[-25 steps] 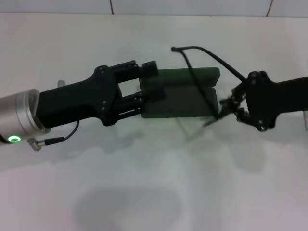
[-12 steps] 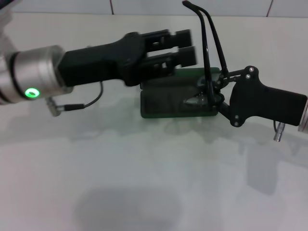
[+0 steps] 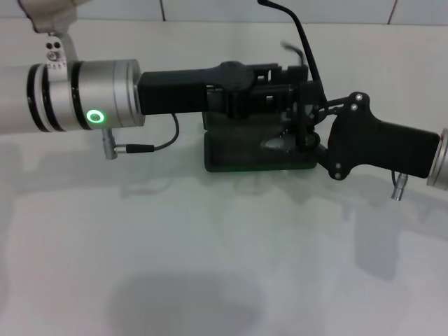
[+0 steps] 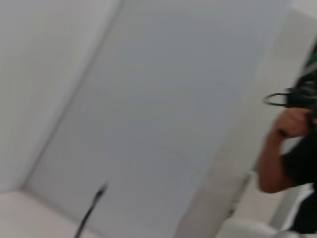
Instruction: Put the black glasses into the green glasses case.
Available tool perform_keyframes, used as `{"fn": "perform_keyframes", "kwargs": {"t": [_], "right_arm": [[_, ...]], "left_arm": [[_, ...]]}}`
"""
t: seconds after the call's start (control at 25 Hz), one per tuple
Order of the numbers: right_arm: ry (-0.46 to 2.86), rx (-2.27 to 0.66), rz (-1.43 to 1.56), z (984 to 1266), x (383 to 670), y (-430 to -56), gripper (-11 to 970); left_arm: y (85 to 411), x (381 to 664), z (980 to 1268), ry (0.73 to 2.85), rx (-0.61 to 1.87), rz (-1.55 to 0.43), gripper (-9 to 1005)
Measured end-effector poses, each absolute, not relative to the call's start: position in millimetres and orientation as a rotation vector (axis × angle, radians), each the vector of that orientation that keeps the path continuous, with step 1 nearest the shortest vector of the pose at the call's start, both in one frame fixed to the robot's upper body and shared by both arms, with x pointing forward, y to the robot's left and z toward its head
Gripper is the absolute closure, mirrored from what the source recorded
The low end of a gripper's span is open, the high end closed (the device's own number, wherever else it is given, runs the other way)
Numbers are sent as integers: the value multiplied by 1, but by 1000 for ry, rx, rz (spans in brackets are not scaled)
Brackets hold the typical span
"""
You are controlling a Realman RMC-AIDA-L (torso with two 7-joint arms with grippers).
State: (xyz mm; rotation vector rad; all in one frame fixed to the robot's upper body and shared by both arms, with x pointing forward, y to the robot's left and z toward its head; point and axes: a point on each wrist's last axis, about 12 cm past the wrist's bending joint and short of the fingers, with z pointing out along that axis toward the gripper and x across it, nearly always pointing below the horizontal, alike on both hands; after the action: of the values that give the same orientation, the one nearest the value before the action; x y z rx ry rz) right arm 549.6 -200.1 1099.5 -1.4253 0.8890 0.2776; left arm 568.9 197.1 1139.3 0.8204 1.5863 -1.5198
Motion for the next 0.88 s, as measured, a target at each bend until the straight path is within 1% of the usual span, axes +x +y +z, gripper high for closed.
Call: {"fn": "perform_keyframes", "kwargs": {"t": [0.2, 0.6, 0.72, 0.88], "right_arm": [[862, -1419, 263, 1102, 550, -198, 822], [859, -1429, 257, 1102, 552, -195, 819], [851, -1427, 268, 1102, 549, -196, 818], [797, -1430, 323, 1104, 539, -197, 816]], "left_arm": [[196, 570, 1131, 1688, 809, -1497, 413], [200, 569, 1129, 1716, 793, -1509, 414], [207, 569, 1129, 1708, 757, -1501, 414], [225, 572, 1127, 1721, 688, -1439, 414]]}}
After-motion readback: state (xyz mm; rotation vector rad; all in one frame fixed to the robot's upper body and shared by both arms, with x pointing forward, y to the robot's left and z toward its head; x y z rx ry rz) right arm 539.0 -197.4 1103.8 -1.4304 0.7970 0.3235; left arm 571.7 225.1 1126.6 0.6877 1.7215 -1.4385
